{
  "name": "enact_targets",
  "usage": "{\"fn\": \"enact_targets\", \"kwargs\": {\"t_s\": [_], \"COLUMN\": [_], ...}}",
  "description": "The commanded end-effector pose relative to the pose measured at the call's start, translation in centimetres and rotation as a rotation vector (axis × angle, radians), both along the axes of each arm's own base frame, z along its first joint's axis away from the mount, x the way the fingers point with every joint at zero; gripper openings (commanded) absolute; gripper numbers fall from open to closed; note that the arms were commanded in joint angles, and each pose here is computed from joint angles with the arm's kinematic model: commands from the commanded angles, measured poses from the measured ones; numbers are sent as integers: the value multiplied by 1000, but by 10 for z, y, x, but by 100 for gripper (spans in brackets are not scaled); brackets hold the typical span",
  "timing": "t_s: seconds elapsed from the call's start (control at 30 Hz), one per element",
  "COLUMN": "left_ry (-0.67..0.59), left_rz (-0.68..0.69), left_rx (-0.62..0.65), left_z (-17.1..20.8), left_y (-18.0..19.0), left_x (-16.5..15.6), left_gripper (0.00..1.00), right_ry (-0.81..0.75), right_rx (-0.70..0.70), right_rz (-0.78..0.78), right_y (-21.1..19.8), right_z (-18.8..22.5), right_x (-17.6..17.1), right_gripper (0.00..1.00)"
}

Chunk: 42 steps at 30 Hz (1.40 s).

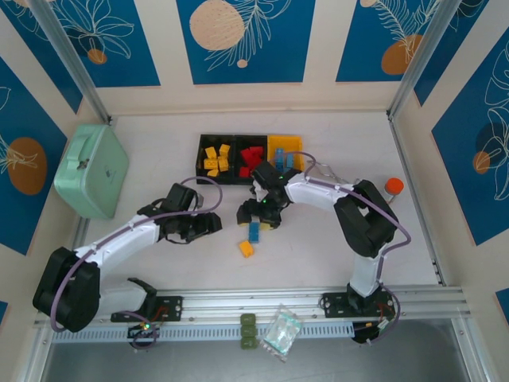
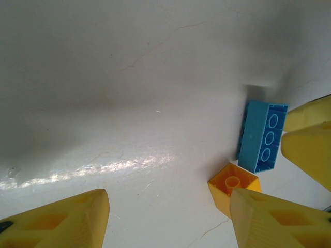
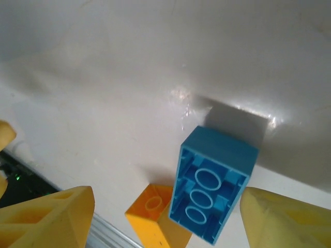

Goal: Sort the legos into containers by color
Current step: Rotate the lego at the center of the table, then pick up the lego from the center of the table, then place the lego in the container.

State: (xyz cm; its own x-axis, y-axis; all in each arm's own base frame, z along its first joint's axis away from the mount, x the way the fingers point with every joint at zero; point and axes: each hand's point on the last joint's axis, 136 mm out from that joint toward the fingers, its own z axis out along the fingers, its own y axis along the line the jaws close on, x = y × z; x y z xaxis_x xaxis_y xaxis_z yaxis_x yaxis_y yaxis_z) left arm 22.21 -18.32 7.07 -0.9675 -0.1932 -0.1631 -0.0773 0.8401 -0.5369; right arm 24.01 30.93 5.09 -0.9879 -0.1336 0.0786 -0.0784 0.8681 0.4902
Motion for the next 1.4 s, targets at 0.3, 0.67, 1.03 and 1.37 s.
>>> {"fn": "enact_targets", "kwargs": {"t_s": [0.3,0.67,1.03,1.37], "left_ry": [-3,-60,-89,-134], "left_rz": [11,-23,-40,-70], "left_rx": [-5,-91,-138,-179], "left_z": [-2,16,30,48], "left_y": [4,-10,-31,-60], "left_x": [-5,1,25,48], "left_gripper": [63,63,63,63], "right_ry": [-61,-143,-300,-423], "right_rx": [-362,-303,-263,-235], "right_rz": [80,27,-91,-216], "right_y": [-20,-31,-82,-116], "right_z": [-27,4,66,101], "right_x": [-14,6,55,152], "right_gripper": [53,26,24,25]}}
